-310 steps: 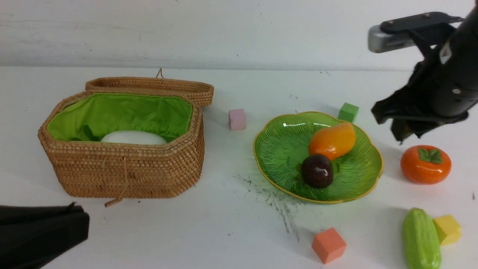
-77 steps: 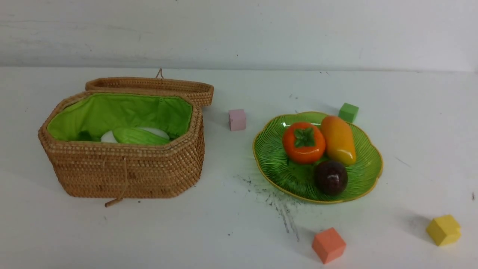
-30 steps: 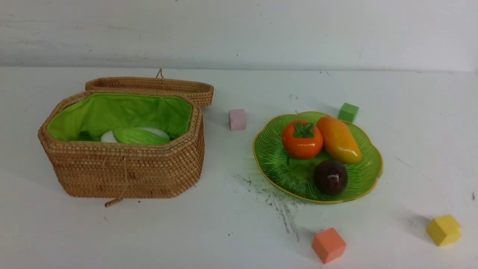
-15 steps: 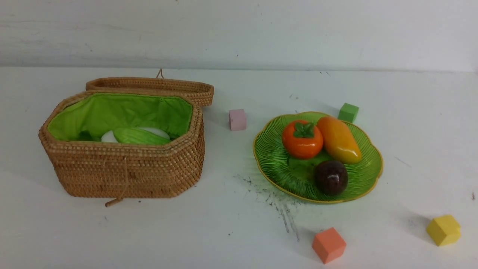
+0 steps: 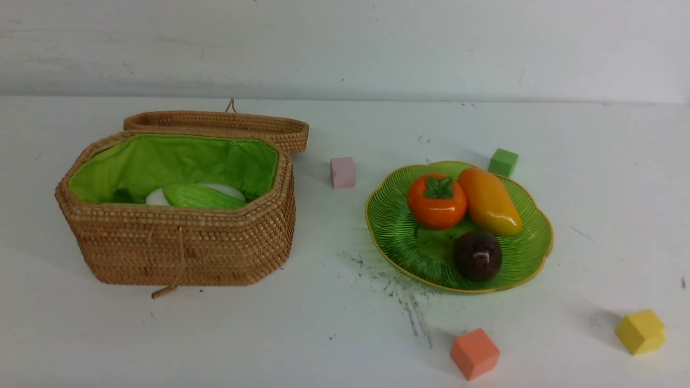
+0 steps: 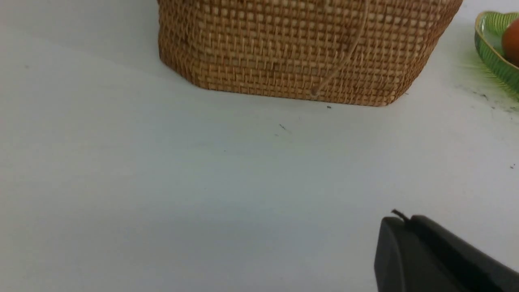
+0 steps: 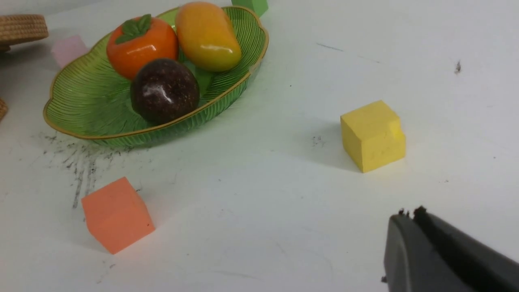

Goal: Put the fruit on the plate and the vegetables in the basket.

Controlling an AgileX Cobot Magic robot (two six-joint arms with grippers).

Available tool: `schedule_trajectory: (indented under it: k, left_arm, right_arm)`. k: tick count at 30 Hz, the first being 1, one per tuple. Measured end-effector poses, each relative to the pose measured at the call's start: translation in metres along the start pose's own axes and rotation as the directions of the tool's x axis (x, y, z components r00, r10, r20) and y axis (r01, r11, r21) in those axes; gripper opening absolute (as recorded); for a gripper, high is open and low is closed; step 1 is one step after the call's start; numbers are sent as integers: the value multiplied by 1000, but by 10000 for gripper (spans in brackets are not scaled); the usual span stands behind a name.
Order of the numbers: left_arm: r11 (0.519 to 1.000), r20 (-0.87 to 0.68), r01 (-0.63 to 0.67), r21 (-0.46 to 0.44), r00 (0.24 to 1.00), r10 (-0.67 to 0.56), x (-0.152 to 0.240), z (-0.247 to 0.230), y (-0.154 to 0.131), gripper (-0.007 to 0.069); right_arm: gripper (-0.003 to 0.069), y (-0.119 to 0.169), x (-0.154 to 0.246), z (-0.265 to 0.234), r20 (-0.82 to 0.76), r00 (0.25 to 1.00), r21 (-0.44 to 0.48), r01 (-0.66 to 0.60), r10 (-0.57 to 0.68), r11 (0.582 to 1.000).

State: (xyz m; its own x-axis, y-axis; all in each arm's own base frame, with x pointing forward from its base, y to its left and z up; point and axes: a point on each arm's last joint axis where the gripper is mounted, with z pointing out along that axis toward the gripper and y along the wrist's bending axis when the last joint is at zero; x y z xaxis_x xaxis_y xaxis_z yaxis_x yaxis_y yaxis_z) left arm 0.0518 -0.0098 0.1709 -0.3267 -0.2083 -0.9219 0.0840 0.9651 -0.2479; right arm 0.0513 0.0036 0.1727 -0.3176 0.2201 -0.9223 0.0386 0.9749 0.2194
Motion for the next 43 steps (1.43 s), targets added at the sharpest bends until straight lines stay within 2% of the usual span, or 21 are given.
schedule_trajectory:
  k: [43]
  left_arm:
    - [1000,2,15,5,1000,-15,0,0,0,-4]
  right_arm:
    - [52,0,0,0,0,1000,0,-2,2,1000]
